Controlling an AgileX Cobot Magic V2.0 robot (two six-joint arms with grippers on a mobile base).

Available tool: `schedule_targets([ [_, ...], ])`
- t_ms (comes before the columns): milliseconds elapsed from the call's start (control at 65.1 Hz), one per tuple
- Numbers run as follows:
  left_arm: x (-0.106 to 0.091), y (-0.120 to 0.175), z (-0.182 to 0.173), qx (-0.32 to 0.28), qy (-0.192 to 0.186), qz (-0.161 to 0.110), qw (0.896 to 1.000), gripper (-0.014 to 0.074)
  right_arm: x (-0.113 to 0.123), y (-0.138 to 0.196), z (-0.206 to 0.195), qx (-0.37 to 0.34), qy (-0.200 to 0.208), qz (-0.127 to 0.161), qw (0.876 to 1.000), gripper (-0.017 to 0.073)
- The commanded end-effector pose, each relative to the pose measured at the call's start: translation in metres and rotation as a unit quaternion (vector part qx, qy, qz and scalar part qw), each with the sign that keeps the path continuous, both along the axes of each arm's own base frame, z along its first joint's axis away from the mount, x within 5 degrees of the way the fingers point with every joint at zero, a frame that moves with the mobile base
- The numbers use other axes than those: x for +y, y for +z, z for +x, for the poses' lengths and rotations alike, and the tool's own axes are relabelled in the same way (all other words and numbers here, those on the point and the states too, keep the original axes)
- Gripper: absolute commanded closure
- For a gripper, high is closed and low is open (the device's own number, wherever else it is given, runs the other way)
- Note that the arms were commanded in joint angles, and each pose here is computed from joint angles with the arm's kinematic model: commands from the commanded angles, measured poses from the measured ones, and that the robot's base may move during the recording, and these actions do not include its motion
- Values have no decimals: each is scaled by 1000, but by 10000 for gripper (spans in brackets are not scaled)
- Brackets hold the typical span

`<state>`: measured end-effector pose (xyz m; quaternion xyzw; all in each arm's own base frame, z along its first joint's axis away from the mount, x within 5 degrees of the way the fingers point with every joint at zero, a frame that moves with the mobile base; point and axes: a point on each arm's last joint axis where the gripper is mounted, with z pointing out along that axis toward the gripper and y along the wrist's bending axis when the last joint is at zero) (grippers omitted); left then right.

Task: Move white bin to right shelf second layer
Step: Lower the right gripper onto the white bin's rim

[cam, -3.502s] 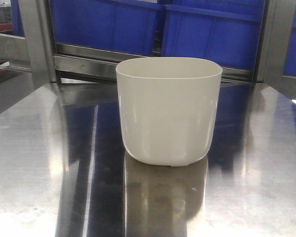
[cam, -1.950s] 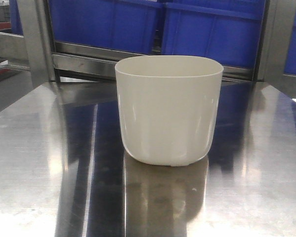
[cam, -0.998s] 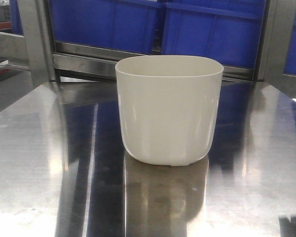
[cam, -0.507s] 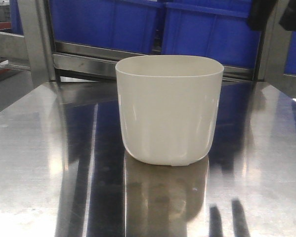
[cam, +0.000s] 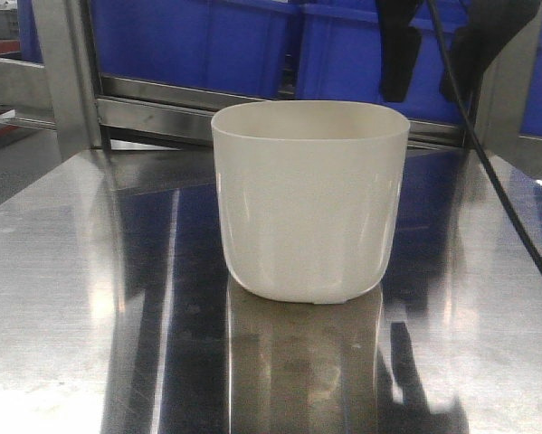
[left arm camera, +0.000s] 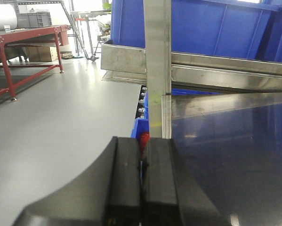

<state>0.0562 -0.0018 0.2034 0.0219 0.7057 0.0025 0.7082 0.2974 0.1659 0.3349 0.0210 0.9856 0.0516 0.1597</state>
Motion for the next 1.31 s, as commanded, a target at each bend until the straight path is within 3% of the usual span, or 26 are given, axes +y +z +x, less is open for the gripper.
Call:
schedule_targets([
  [0, 1, -4, 0, -31, 3, -5, 999, 509, 0, 18, 0, -38, 1, 18, 999, 185],
  [568, 1, -4, 0, -31, 3, -5, 999, 509, 15, -25, 22, 8, 5, -7, 1000, 185],
  [875, 1, -4, 0, -31, 3, -5, 999, 509, 16, -27, 22, 17, -24, 3, 1000, 185],
  [1290, 1, -4, 0, -31, 3, -5, 999, 509, 16, -27, 22, 17, -24, 3, 1000, 200],
])
